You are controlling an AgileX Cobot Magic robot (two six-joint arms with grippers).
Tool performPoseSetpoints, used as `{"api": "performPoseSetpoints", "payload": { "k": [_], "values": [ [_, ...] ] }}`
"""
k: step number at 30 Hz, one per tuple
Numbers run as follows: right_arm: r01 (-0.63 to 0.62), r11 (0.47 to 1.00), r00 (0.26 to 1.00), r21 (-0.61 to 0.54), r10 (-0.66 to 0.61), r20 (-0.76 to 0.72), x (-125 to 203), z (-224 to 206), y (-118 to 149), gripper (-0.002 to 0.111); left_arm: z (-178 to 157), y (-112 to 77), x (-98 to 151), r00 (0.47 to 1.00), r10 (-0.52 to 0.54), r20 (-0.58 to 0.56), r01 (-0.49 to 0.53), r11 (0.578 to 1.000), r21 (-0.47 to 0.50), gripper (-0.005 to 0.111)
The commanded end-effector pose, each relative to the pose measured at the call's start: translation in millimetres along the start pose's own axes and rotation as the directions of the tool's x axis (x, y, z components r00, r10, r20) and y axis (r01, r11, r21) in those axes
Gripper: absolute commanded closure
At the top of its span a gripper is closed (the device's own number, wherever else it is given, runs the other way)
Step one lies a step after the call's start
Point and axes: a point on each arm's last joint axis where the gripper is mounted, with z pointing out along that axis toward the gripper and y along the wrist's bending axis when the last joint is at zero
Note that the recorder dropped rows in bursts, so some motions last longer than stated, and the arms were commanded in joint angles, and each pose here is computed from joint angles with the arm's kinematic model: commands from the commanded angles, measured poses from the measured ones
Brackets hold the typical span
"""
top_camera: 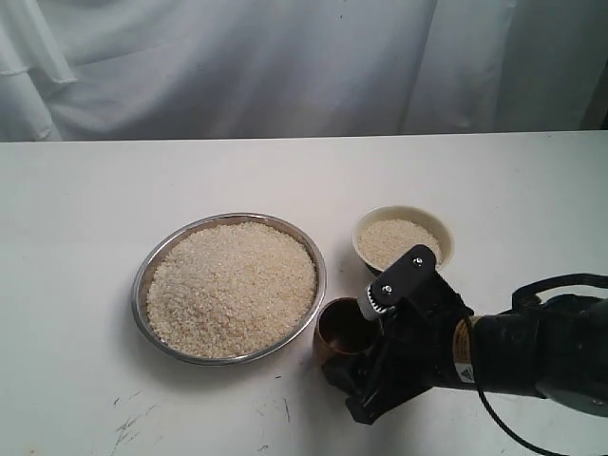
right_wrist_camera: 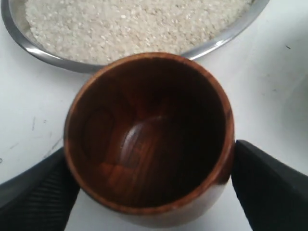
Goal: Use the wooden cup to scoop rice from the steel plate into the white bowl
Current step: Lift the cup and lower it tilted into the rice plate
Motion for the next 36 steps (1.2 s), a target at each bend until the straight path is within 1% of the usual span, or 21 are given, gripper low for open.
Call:
{"api": "performPoseSetpoints", "payload": {
  "k": [1,2,5,6,7,8,9,10,11,12,13,14,16,19,20,22,25,26,27,30,36],
  "values": [
    [0.020,0.990,0.991,0.139,-0.001,-0.136,-11.9,-17.2,-11.9,0.108,0.0,-0.1,0.9,1.000,0.001,0.005,-0.001,1.000,0.004,0.107],
    [0.010,0.976,0.988,0.218,0.025,-0.154,-20.9,-25.5,-18.6,0.108,0.0,-0.1,0.9,1.000,0.001,0.005,-0.001,1.000,0.004,0.107],
    [0.065,0.940,0.986,0.336,-0.009,-0.167,-48.1,-40.5,-23.7,0.108,0.0,-0.1,0.9,1.000,0.001,0.005,-0.001,1.000,0.004,0.107],
    [0.157,0.923,0.969,0.350,-0.076,-0.235,-60.6,-43.4,-20.0,0.108,0.0,-0.1,0.9,1.000,0.001,0.005,-0.001,1.000,0.004,0.107],
    [0.210,0.920,0.952,0.332,-0.114,-0.285,-67.5,-44.2,-16.5,0.108,0.0,-0.1,0.9,1.000,0.001,0.005,-0.001,1.000,0.004,0.107],
    [0.291,0.926,0.899,0.240,-0.179,-0.399,-78.3,-44.9,-9.0,0.108,0.0,-0.1,0.9,1.000,0.001,0.005,-0.001,1.000,0.004,0.107],
    [0.331,0.940,0.832,0.085,-0.248,-0.496,-88.7,-44.3,-2.0,0.108,0.0,-0.1,0.9,1.000,0.001,0.005,-0.001,1.000,0.004,0.107],
    [0.322,0.946,0.807,0.020,-0.264,-0.529,-96.1,-44.1,0.5,0.108,0.0,-0.1,0.9,1.000,0.001,0.005,-0.001,1.000,0.004,0.107],
    [0.298,0.954,0.784,-0.011,-0.252,-0.567,-115.1,-42.5,0.5,0.108,0.0,-0.1,0.9,1.000,0.001,0.005,-0.001,1.000,0.004,0.107],
    [0.296,0.955,0.767,-0.020,-0.250,-0.590,-123.6,-40.3,-0.9,0.108,0.0,-0.1,0.9,1.000,0.001,0.005,-0.001,1.000,0.004,0.107],
    [0.319,0.946,0.726,-0.052,-0.279,-0.628,-137.5,-33.8,-4.2,0.108,0.0,-0.1,0.9,1.000,0.001,0.005,-0.001,1.000,0.004,0.107],
    [0.326,0.942,0.702,-0.075,-0.295,-0.649,-143.7,-27.9,-5.2,0.108,0.0,-0.1,0.9,1.000,0.001,0.005,-0.001,1.000,0.004,0.107],
    [0.373,0.921,0.612,-0.114,-0.336,-0.716,-156.1,-5.7,-10.4,0.108,0.0,-0.1,0.9,1.000,0.001,0.005,-0.001,1.000,0.004,0.107],
    [0.576,0.814,0.496,-0.067,-0.414,-0.763,-171.7,23.0,-18.2,0.108,0.0,-0.1,0.9,1.000,0.001,0.005,-0.001,1.000,0.004,0.107],
    [0.641,0.766,0.457,-0.049,-0.433,-0.777,-177.4,33.5,-17.4,0.108,0.0,-0.1,0.9,1.000,0.001,0.005,-0.001,1.000,0.004,0.107],
    [0.696,0.716,0.420,-0.056,-0.469,-0.777,-183.4,44.7,-8.7,0.108,0.0,-0.1,0.9,1.000,0.001,0.005,-0.001,1.000,0.004,0.107],
    [0.781,0.602,0.296,-0.166,-0.591,-0.751,-187.6,58.0,10.9,0.108,0.0,-0.1,0.9,1.000,0.001,0.005,-0.001,1.000,0.004,0.107],
    [0.815,0.539,0.227,-0.213,-0.635,-0.739,-188.1,60.5,18.9,0.108,0.0,-0.1,0.9,1.000,0.001,0.005,-0.001,1.000,0.004,0.107],
    [0.830,0.511,0.199,-0.221,-0.643,-0.739,-188.0,62.3,22.9,0.108,0.0,-0.1,0.9,1.000,0.001,0.005,-0.001,1.000,0.004,0.107],
    [0.842,0.490,0.181,-0.227,-0.652,-0.736,-185.4,68.0,36.6,0.108,0.0,-0.1,0.9,1.000,0.001,0.005,-0.001,1.000,0.004,0.107],
    [0.896,0.394,0.137,-0.205,-0.684,-0.717,-190.9,72.3,47.0,0.108,0.0,-0.1,0.9,1.000,0.001,0.005,-0.001,1.000,0.004,0.107]
  ]
}}
